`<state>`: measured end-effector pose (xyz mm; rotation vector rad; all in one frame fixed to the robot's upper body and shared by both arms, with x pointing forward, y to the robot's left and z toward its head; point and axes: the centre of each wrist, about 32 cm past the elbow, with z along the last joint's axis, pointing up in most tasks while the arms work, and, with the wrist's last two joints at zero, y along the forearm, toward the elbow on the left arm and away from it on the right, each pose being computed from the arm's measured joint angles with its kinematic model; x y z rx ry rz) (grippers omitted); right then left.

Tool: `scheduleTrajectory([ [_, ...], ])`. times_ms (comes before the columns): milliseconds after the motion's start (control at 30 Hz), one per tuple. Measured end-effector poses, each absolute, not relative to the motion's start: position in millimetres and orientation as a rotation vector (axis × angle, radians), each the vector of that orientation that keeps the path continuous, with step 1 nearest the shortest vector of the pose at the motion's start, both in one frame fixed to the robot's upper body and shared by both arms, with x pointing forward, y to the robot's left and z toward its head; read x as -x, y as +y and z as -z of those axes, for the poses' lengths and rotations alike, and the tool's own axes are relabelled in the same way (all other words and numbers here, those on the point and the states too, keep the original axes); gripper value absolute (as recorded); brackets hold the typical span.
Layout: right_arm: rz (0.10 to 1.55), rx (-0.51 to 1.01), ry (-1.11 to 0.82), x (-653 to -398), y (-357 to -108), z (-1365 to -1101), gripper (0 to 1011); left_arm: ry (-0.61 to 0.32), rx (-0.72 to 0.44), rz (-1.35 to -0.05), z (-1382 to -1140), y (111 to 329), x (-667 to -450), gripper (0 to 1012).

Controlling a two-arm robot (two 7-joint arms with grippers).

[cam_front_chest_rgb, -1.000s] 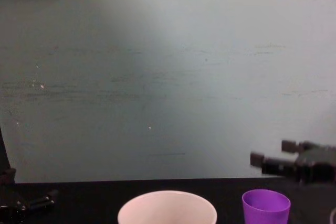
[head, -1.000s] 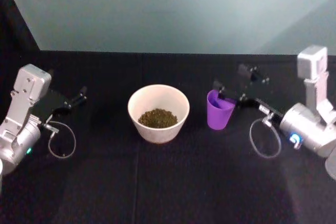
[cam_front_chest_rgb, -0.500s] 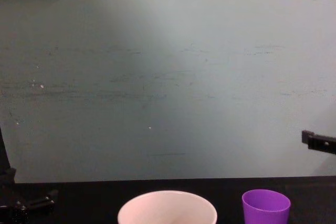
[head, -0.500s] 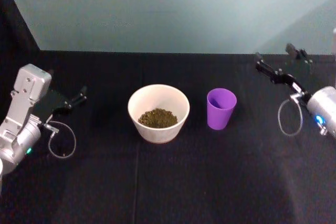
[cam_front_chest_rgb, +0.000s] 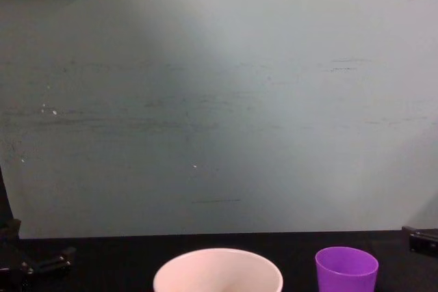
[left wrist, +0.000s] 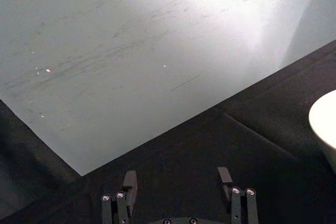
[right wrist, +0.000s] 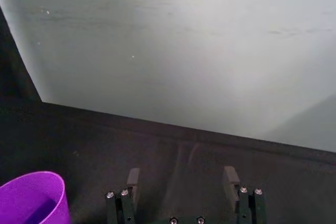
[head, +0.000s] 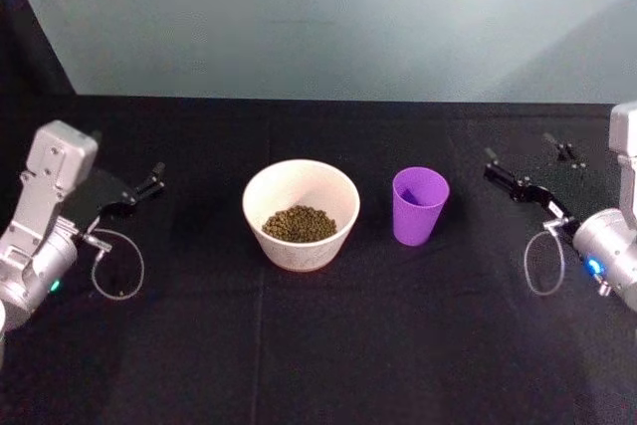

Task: Pick up the cup and pour the mung beans from the cup into the bowl.

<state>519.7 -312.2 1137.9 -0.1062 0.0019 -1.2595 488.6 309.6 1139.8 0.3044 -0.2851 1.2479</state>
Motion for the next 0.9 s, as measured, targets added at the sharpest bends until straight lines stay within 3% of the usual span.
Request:
scheduleTrajectory([
  [900, 1.253, 0.114, -0.005, -520.5, -311.6, -1139.1, 1002, -0.285, -0.304, -1.248, -1139.8, 309.7, -488.6, 1000],
])
